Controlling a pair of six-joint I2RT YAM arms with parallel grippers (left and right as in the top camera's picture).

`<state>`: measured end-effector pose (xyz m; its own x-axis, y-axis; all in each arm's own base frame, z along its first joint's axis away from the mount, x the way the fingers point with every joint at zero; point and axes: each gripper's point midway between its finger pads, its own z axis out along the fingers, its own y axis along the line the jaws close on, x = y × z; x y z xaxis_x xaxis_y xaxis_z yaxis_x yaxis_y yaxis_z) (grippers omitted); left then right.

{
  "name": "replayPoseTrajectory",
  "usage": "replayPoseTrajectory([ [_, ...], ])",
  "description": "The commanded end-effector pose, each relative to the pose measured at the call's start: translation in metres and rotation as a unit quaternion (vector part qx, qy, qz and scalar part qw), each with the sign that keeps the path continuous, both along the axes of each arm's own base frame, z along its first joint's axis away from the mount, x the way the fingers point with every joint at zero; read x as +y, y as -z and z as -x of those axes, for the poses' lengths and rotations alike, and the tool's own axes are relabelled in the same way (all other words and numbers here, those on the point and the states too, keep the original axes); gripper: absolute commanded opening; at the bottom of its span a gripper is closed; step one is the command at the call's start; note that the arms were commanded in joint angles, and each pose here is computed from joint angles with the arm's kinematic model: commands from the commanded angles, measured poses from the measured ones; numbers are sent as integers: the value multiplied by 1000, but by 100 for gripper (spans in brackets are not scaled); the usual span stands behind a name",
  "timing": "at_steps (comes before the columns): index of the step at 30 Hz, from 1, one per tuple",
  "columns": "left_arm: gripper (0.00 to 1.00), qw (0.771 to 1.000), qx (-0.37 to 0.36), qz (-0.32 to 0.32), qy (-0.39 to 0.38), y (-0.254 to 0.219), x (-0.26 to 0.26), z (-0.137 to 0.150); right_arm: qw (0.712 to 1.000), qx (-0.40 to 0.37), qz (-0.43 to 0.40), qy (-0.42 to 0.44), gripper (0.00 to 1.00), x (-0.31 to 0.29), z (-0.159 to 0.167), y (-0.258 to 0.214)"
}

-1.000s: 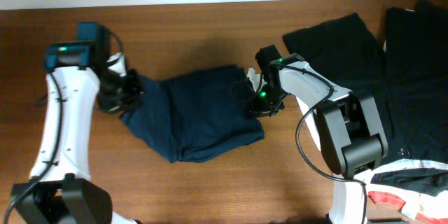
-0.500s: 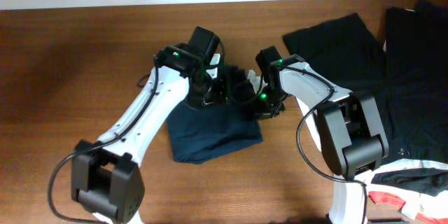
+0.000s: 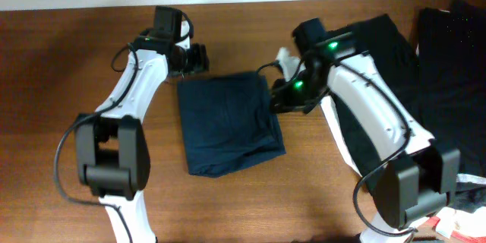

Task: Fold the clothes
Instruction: 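Slide the folded shorts to the far left of the table with the left gripper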

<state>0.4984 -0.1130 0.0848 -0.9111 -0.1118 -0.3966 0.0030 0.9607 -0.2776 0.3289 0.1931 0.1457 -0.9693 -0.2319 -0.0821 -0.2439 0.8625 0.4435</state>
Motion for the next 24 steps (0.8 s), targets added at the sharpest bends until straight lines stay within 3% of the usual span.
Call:
replayPoseTrajectory([
  [1, 69, 998, 58, -20, 5, 58, 7, 6, 999, 28, -15, -34, 41, 31, 25, 27],
  [3, 70, 994, 103, -35, 2, 84, 12, 21, 998, 27, -15, -61, 42, 46, 41, 55],
  [6, 66, 976, 208, -62, 3, 105, 24, 69, 997, 40, -5, -65, 42, 51, 64, 96],
  [8, 63, 948, 309, -77, 6, 102, 31, 120, 996, 42, 34, -64, 45, 34, 75, 123],
  [9, 62, 921, 379, -88, 8, 93, 36, 155, 994, 35, 83, -56, 46, 14, 74, 134],
  [11, 63, 895, 438, -86, 12, 80, 38, 184, 984, 8, 179, -21, 46, -26, 60, 145],
  [12, 63, 894, 443, -45, 46, 75, 24, 188, 976, -5, 218, 18, 46, -46, 48, 145],
  [14, 64, 908, 409, 22, 86, 66, 2, 176, 975, -6, 219, 38, 49, -56, 38, 139],
  [18, 69, 938, 325, 61, 103, 44, -15, 141, 974, -19, 218, 51, 52, -59, 23, 109],
  [23, 87, 923, 292, 152, 197, 27, -46, 147, 977, -84, 185, 68, 61, -51, 4, 48],
  [24, 91, 923, 296, 147, 199, 30, -46, 149, 977, -92, 180, 70, 61, -51, 4, 40],
])
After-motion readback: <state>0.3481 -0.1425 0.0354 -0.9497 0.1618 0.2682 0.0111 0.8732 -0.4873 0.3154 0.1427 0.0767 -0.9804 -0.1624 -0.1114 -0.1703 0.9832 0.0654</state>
